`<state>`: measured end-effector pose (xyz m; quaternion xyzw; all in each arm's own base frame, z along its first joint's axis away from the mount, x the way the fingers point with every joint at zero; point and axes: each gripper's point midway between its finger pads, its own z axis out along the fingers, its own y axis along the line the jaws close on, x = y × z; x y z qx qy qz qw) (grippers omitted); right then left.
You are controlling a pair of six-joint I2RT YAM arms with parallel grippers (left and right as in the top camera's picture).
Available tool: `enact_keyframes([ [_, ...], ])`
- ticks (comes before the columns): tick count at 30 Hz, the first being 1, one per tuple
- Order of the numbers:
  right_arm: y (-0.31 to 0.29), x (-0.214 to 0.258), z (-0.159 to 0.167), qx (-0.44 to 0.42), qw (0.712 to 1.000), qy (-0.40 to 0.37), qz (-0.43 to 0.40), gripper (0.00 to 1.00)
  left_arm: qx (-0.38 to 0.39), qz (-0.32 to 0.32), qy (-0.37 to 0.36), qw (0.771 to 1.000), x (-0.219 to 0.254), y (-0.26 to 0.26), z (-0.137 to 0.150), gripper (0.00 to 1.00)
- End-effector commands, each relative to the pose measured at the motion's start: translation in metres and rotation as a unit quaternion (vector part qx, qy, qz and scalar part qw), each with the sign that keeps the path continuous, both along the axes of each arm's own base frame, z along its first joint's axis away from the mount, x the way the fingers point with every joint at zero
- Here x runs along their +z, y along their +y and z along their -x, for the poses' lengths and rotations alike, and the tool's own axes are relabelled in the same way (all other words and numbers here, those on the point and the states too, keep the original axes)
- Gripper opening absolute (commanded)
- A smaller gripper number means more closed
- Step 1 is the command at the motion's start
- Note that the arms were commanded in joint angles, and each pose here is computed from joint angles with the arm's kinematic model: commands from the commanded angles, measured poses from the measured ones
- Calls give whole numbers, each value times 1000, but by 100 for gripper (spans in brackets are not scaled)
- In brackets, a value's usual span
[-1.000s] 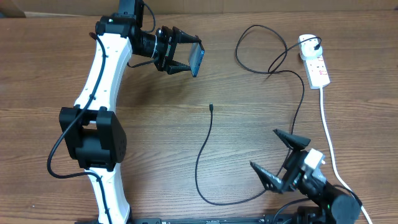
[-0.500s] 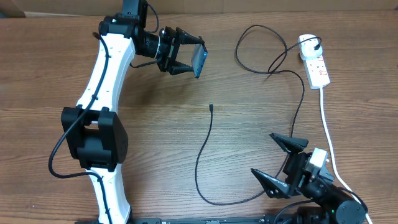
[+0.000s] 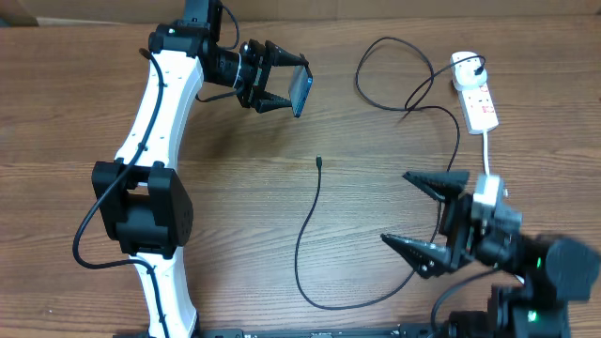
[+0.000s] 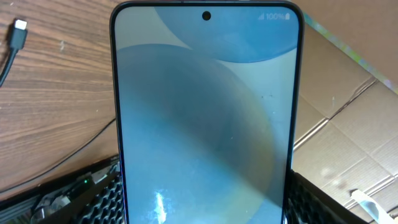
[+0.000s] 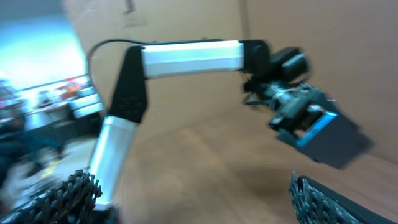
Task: Plug charger to phone and switch on socket
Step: 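Move the right gripper toward the phone held by the left gripper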
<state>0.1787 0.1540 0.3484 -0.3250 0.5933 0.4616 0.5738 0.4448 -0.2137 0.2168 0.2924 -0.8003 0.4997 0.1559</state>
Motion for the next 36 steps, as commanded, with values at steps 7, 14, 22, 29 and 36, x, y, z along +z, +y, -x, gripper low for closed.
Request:
enact_keyframes([
  [7, 12, -7, -1, 157, 974, 163, -2, 100, -16, 27, -37, 999, 32, -6, 7, 66],
  [14, 10, 17, -24, 126, 978, 162, -37, 100, -16, 27, -37, 999, 32, -6, 7, 67],
  [22, 13, 52, -50, 141, 971, 190, -46, 100, -16, 27, -38, 999, 32, -6, 7, 67],
  [29, 10, 69, -95, 76, 972, 190, -118, 100, -16, 27, -36, 999, 32, -6, 7, 66],
  [36, 2, 101, -121, 3, 961, 166, -220, 100, -15, 24, -37, 999, 31, -6, 6, 67],
])
